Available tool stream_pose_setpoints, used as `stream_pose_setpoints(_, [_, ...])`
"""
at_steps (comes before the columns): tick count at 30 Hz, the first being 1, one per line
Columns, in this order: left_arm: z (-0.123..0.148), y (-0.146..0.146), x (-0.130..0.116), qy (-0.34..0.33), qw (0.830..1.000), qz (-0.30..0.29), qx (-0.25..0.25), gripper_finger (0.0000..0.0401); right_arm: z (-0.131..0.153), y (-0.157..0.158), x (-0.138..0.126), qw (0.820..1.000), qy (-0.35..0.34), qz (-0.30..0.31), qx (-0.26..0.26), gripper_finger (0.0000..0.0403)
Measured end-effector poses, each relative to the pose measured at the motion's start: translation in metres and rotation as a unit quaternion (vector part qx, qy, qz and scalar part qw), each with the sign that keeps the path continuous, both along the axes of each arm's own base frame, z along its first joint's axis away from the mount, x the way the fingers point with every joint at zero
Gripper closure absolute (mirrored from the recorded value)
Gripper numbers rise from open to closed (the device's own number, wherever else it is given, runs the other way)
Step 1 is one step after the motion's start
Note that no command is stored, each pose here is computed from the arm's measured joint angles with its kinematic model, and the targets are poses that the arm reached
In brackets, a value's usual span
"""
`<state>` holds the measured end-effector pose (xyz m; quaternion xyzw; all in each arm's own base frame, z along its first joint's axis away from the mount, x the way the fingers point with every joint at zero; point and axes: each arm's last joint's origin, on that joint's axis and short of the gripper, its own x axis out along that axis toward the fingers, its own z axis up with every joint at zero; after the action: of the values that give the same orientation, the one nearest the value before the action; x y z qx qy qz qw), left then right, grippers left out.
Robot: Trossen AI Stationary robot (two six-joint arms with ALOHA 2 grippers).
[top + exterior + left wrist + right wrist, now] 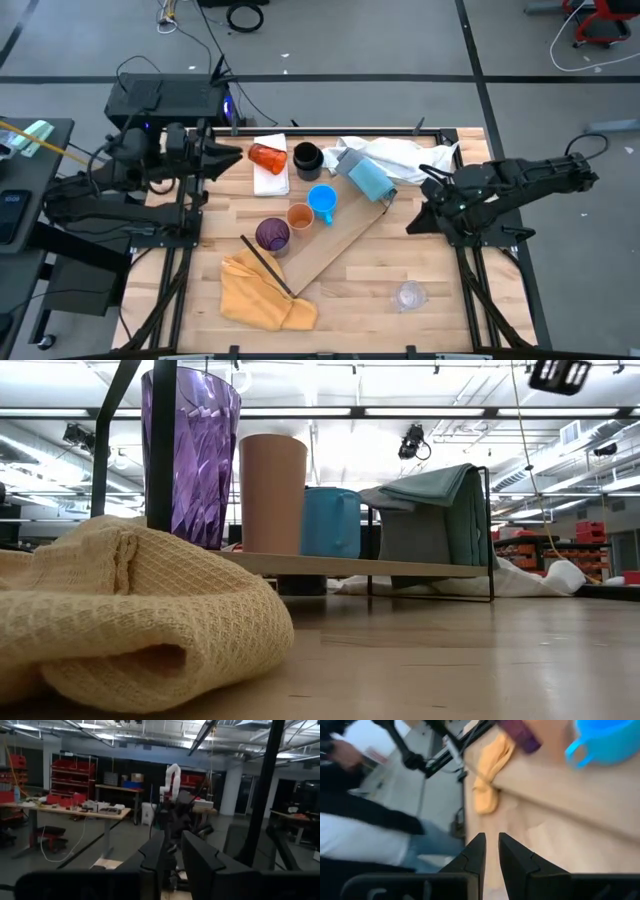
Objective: Stack small to large cups/mugs on shelf
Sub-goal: Put the transparent mug on the shelf
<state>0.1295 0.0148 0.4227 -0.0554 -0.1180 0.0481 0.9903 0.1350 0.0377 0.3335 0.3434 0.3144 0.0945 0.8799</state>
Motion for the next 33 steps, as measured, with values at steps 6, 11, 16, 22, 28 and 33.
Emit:
stream_pose_setpoints(6, [-0.008, 0.001, 0.004, 0.011, 1.0, 0.003, 0.004, 0.0332, -0.011, 0.017, -0.001, 0.994, 0.071, 0.077, 0.016, 0.0345])
stream_pose_setpoints(11, [0.001, 0.002, -0.001, -0.008, 1.0, 0.015, 0.013, 0.0333, -0.025, 0.031, -0.002, 0.976, 0.1, 0.183, -0.07, 0.0345])
stream_pose_setpoints(16, [0.013, 0.003, -0.005, -0.022, 0.998, 0.049, 0.022, 0.0337, -0.036, 0.04, -0.006, 0.942, 0.117, 0.284, -0.133, 0.0345])
stream_pose_setpoints(22, [0.018, 0.005, -0.008, -0.025, 0.995, 0.091, 0.032, 0.0333, -0.05, 0.058, -0.008, 0.882, 0.122, 0.406, -0.205, 0.0344])
stream_pose_setpoints(28, [0.016, 0.005, -0.008, -0.016, 0.995, 0.091, 0.03, 0.0337, -0.062, 0.073, 0.006, 0.855, 0.144, 0.44, -0.233, 0.0319])
stream_pose_setpoints(33, [0.014, 0.005, -0.007, -0.003, 0.996, 0.09, 0.029, 0.0338, -0.062, 0.081, 0.036, 0.858, 0.155, 0.399, -0.283, 0.0282])
